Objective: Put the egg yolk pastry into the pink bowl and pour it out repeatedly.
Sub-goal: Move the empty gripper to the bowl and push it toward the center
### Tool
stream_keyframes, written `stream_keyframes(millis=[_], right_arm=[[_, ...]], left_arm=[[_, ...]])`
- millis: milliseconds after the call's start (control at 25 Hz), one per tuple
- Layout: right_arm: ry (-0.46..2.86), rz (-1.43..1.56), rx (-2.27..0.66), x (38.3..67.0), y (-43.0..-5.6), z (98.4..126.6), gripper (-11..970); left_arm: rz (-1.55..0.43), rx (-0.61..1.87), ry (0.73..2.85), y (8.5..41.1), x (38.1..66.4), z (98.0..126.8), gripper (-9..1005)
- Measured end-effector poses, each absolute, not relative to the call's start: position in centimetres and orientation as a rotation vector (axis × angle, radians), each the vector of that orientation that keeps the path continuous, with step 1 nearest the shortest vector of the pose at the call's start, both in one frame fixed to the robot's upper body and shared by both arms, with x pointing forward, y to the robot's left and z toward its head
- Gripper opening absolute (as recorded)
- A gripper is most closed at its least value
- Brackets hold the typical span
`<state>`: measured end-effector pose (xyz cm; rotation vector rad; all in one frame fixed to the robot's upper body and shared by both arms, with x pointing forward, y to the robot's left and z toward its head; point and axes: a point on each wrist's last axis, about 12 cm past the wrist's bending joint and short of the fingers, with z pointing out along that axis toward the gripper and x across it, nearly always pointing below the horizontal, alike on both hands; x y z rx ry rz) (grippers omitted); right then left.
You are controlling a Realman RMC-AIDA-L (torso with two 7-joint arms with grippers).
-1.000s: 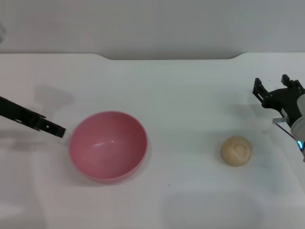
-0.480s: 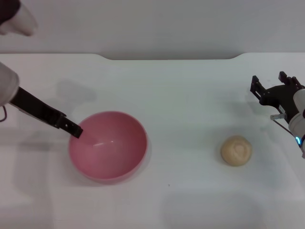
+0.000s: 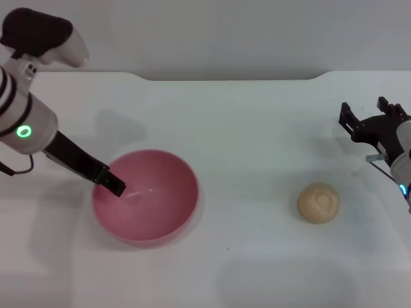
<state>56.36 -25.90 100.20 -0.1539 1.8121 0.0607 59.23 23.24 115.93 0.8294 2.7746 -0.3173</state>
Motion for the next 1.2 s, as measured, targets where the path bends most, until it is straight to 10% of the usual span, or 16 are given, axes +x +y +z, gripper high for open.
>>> stream_keyframes(millis=[760, 1200], right_arm=[[1.821, 0.060, -0.151, 56.0, -26.0, 99.9, 736], [1.827, 0.057, -0.148, 55.7, -26.2, 99.7, 736]], left_arm=[[-0.257, 0.932, 2.823, 20.8, 59.0, 113.5, 725], [-0.260, 0.903, 2.819, 20.7, 59.3, 113.8, 212]])
